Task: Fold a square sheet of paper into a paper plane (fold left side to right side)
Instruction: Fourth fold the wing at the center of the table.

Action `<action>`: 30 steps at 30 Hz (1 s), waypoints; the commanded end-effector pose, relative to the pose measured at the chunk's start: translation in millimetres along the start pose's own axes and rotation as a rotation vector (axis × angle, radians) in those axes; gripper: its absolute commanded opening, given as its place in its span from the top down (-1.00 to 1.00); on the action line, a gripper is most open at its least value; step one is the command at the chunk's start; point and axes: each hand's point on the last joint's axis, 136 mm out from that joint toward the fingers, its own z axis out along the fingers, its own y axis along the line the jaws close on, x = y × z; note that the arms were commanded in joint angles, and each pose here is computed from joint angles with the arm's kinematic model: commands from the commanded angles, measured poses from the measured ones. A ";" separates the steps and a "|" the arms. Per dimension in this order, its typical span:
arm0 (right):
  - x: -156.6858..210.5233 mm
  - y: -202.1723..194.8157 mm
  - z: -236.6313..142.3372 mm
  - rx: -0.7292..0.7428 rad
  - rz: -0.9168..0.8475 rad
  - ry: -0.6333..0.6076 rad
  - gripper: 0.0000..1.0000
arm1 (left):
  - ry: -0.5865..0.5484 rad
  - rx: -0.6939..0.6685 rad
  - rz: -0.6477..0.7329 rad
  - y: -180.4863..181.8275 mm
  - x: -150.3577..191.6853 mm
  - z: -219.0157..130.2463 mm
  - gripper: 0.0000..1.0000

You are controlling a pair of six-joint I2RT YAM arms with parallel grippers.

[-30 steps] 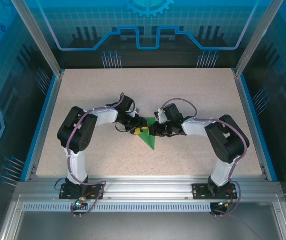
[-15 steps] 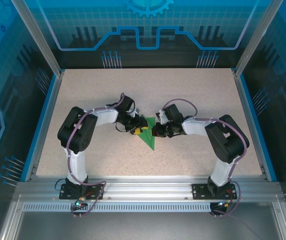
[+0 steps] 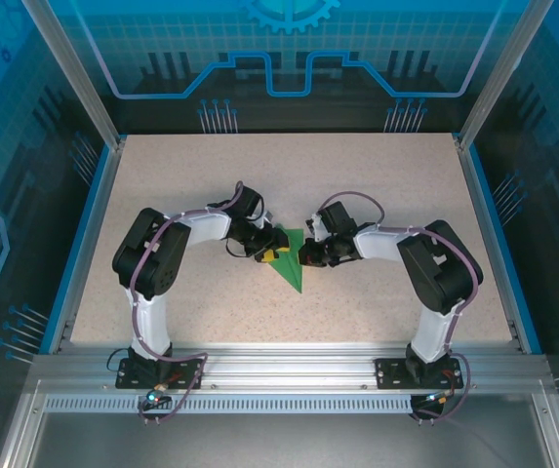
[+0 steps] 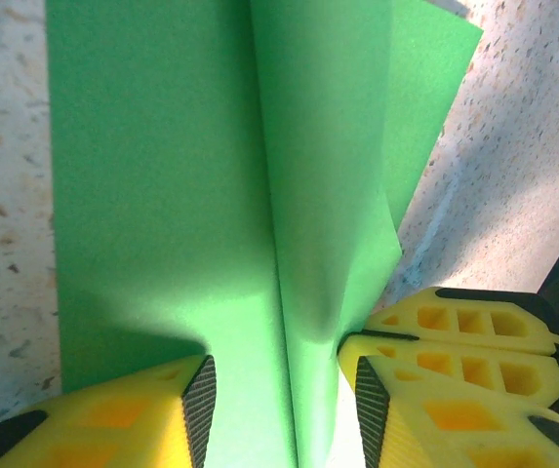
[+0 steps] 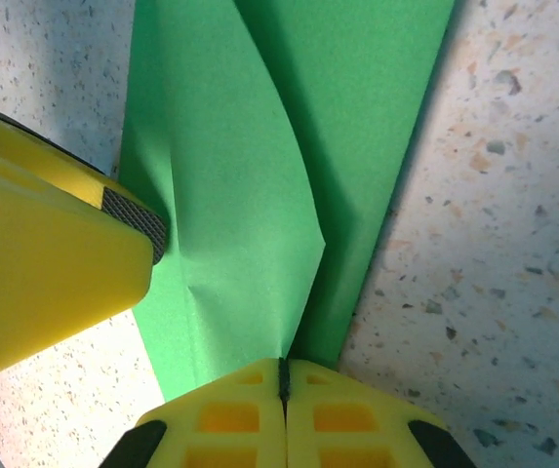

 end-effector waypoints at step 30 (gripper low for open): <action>21.1 -34.8 8.7 0.167 0.023 0.111 0.93 | -0.022 0.021 0.096 -29.9 2.6 -16.7 0.59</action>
